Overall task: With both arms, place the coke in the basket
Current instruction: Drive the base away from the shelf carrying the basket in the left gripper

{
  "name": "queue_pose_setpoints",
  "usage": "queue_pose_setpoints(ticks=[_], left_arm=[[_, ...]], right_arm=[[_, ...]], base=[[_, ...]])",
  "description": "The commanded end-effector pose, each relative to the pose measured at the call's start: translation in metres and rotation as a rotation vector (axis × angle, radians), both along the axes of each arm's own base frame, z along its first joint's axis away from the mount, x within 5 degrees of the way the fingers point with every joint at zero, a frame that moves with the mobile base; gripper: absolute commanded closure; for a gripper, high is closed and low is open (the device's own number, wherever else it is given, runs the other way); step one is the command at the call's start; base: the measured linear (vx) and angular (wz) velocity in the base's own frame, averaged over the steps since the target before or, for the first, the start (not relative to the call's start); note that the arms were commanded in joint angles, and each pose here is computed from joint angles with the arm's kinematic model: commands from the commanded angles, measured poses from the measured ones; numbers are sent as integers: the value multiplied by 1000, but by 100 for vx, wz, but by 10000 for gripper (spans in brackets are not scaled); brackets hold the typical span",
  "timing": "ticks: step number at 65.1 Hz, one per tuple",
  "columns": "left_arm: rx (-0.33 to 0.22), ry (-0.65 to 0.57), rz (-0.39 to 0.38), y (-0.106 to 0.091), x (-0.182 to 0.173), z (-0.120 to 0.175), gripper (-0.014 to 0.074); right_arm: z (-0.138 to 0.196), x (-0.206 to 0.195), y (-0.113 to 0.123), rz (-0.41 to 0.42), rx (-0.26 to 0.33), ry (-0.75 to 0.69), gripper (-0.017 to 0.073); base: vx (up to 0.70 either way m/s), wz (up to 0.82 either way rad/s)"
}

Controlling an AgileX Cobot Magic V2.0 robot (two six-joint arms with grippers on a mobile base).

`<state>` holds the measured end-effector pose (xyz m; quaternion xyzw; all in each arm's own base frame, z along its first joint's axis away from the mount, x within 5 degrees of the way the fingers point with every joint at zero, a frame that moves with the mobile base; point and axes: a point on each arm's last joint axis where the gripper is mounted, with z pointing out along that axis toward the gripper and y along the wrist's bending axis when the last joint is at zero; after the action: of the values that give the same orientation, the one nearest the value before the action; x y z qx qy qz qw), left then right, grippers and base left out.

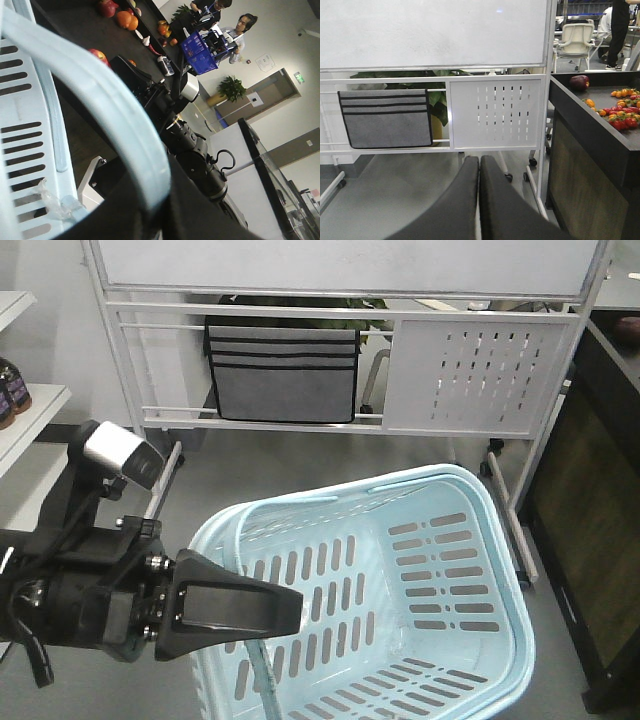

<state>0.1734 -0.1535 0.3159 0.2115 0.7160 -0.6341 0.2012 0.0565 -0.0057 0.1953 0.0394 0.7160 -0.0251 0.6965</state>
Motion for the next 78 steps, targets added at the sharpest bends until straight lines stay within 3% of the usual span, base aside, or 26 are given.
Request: queue_pose_setpoints(ticks=[1,40,78], left_arm=[[-178,-16,-147,1,-17,28,600],[-178,-16,-147,1,-17,28,600],[-178,-16,-147,1,-17,28,600]], right_arm=[[5,-1,1,7,-25,-78,564],[5,-1,1,7,-25,-78,564],[5,-1,1,7,-25,-78,564]], base=[[30,-6],[28,3],[25,41]])
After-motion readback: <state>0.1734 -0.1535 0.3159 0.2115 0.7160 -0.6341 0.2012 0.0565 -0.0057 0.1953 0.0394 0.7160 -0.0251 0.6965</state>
